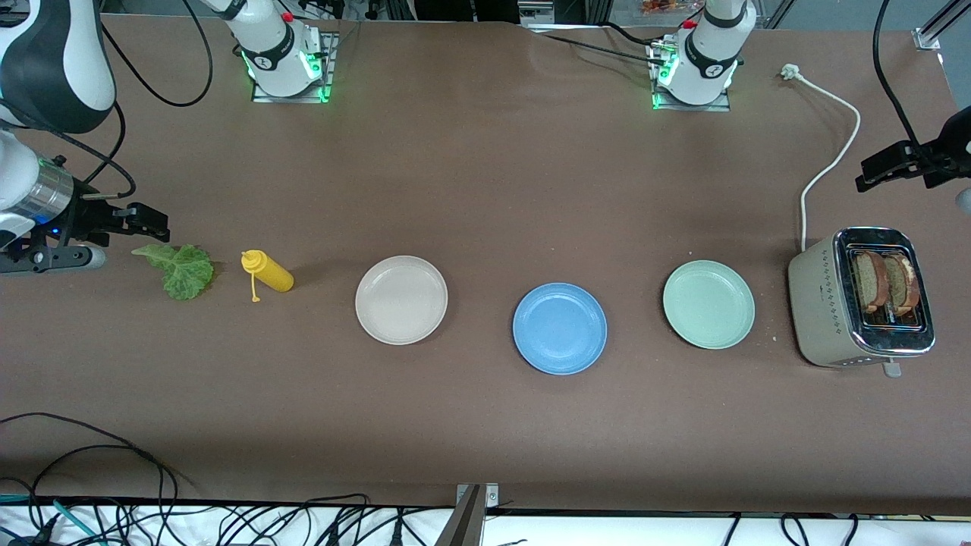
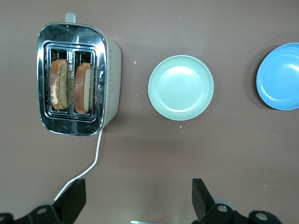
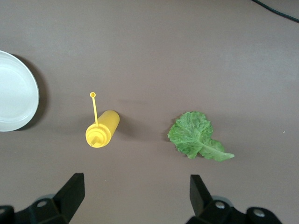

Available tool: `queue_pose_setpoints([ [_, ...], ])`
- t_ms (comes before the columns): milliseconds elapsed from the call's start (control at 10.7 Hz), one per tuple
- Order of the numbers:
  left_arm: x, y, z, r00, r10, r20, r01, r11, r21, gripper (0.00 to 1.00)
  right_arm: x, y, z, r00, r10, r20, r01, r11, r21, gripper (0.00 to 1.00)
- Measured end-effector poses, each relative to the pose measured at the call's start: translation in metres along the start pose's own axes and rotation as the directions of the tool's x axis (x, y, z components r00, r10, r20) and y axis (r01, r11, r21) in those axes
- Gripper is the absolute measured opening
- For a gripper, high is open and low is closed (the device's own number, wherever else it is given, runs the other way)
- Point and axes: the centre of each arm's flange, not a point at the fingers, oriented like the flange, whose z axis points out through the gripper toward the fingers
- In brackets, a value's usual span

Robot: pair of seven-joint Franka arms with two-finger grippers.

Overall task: Make sandwich in blue plate with both arms
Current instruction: 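Move the left gripper down over the toast slice in the toaster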

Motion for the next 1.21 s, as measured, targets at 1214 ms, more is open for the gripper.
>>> queue_pose_setpoints([
  [1214,0.097,-0.108,0.173,0.987,-0.009,0.158,0.003,0.999,0.036,1.00,0.001,0.000,0.002,1.000,0.001,0.002,-0.001,1.000,0.000,1.00],
])
